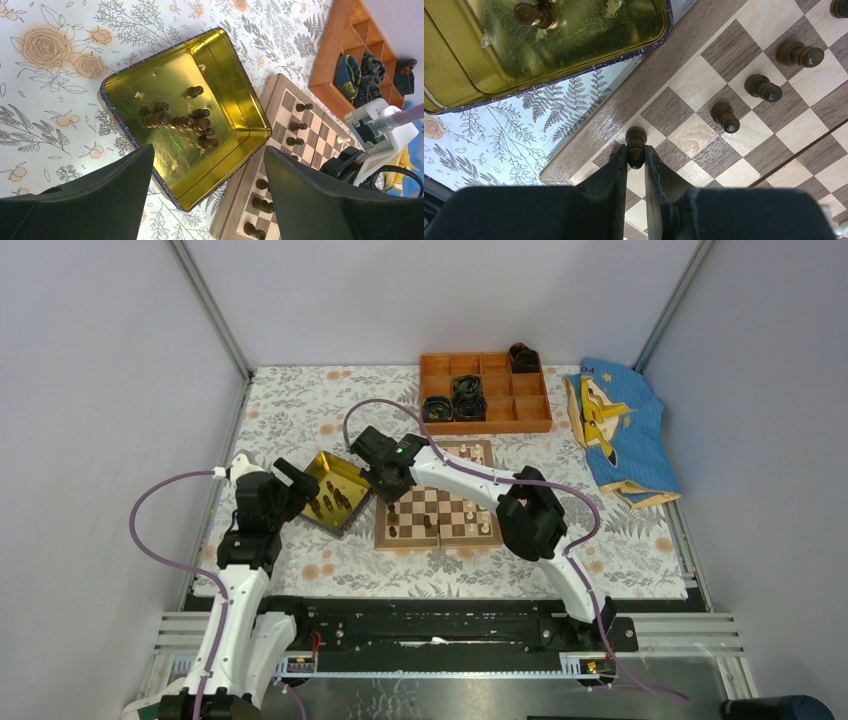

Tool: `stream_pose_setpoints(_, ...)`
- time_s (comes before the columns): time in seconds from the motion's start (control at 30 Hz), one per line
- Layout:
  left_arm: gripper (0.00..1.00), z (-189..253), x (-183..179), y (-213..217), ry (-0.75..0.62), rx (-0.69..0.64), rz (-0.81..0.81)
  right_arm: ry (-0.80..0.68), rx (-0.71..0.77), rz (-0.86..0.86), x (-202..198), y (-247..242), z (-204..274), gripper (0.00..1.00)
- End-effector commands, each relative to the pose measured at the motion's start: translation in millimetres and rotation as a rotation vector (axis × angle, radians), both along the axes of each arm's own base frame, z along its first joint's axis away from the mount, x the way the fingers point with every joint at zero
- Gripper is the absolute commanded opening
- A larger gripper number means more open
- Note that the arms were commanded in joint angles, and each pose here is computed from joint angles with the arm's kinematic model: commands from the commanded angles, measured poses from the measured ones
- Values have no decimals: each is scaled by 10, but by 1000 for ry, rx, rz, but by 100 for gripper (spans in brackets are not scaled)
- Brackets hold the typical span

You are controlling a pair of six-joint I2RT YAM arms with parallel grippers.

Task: Set up the chess pieces on the board
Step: Place the chess piece on the chessboard.

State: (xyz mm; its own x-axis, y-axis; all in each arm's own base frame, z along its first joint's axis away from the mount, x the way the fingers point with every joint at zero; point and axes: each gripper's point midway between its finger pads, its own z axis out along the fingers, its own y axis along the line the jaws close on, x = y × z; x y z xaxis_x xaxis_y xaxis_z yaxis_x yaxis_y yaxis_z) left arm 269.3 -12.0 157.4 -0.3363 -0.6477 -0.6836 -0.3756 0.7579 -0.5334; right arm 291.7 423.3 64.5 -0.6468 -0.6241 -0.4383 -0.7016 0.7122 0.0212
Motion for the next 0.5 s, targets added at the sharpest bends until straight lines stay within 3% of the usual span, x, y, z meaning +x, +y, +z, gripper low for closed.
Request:
stream_pose_setpoints(0.0, 88, 77, 55, -30, -44, 0, -15, -26, -7, 16, 4, 18, 48, 11)
stream_pose_setpoints(0.47, 88, 84, 54, -29, -47, 1, -15, -35, -2, 12, 6, 4, 92, 8)
